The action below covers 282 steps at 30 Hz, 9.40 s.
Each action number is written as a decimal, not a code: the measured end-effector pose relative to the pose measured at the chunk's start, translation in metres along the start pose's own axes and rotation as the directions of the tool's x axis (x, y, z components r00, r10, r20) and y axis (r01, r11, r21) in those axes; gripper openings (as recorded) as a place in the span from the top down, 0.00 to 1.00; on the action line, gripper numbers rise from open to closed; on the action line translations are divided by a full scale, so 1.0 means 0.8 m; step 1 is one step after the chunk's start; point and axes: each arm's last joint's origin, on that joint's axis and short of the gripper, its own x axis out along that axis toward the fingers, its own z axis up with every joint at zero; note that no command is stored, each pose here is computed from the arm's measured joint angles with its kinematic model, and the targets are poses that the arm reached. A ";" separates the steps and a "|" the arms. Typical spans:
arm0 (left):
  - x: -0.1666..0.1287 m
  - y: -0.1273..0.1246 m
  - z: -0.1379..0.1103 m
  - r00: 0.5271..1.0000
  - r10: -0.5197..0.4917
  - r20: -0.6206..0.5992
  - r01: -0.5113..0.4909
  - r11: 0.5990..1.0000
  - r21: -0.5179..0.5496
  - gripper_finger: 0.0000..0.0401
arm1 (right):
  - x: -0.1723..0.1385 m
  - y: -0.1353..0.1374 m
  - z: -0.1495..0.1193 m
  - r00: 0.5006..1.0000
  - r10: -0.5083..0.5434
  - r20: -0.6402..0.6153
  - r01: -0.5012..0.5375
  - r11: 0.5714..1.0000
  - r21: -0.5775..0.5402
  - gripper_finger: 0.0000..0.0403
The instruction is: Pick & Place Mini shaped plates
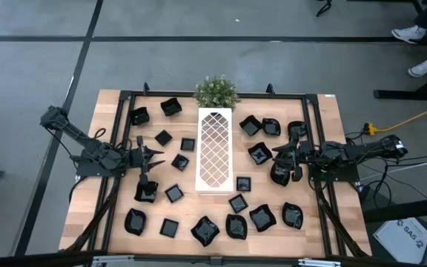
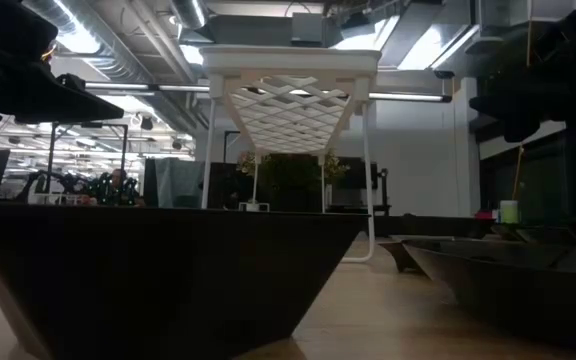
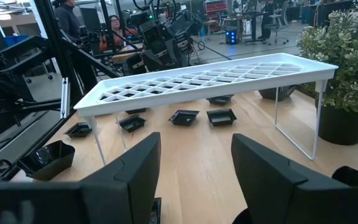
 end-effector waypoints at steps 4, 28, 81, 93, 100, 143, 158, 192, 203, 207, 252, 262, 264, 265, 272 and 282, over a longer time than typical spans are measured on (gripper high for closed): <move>0.000 0.000 0.000 1.000 0.000 0.000 0.000 1.000 0.000 0.64 | 0.000 0.000 0.000 1.000 0.000 0.000 0.000 1.000 0.000 0.51; 0.000 0.000 0.000 1.000 0.000 0.000 0.000 1.000 0.000 0.64 | 0.000 0.000 0.000 1.000 -0.001 0.000 0.001 1.000 0.000 0.51; 0.000 0.000 0.000 1.000 0.000 0.000 0.000 1.000 0.000 0.64 | -0.035 0.008 0.120 0.991 -0.022 -0.130 0.017 0.999 -0.039 0.51; 0.000 0.000 0.000 1.000 0.000 0.000 0.000 1.000 0.000 0.64 | -0.031 0.028 0.241 0.981 -0.035 -0.192 0.025 0.998 -0.054 0.51; 0.000 0.000 0.000 1.000 0.000 0.000 0.000 1.000 0.000 0.64 | -0.008 0.038 0.265 0.960 -0.052 -0.273 0.045 0.998 -0.034 0.51; 0.000 0.000 0.000 1.000 0.000 0.000 0.000 1.000 0.000 0.64 | 0.118 0.138 0.101 0.500 -0.309 -0.809 -0.190 0.872 -0.451 0.51; 0.000 0.000 0.000 1.000 0.000 0.000 0.000 1.000 0.000 0.64 | 0.116 0.100 0.024 0.470 -0.367 -0.803 -0.297 0.791 -0.535 0.51; 0.000 0.000 0.000 1.000 0.000 0.000 0.000 1.000 0.000 0.64 | 0.134 0.046 -0.021 0.421 -0.388 -0.820 -0.290 0.799 -0.527 0.85; 0.000 0.000 0.000 1.000 0.000 0.000 0.000 1.000 0.000 0.64 | 0.136 0.043 -0.021 0.438 -0.460 -0.772 -0.279 0.747 -0.603 0.86; 0.000 0.000 0.000 1.000 0.000 0.000 0.000 1.000 0.000 0.64 | 0.136 0.043 -0.020 0.440 -0.459 -0.772 -0.269 0.753 -0.601 0.92; 0.000 0.000 0.001 1.000 0.001 0.005 -0.001 1.000 -0.005 0.64 | 0.208 -0.004 0.202 0.625 -0.486 -0.611 -0.082 0.738 -0.670 1.00; 0.000 0.000 0.001 1.000 0.001 0.005 0.000 1.000 -0.005 0.64 | 0.229 -0.022 0.215 0.771 -0.307 -0.558 -0.299 0.598 -0.743 1.00; 0.000 0.000 0.001 1.000 0.001 0.005 0.000 1.000 -0.005 0.64 | 0.234 -0.024 0.212 0.776 -0.280 -0.565 -0.338 0.571 -0.748 0.99; 0.000 0.000 0.001 1.000 0.001 0.005 -0.001 1.000 -0.005 0.64 | 0.237 -0.024 0.212 0.785 -0.271 -0.557 -0.342 0.559 -0.755 0.99; 0.000 0.000 0.001 1.000 0.000 0.004 0.000 1.000 -0.004 0.64 | 0.265 -0.028 0.198 0.794 -0.263 -0.549 -0.362 0.520 -0.773 0.99; 0.000 0.000 0.001 1.000 -0.007 0.005 0.007 1.000 -0.005 0.64 | 0.307 -0.038 0.203 0.741 -0.305 -0.598 -0.365 0.565 -0.740 0.99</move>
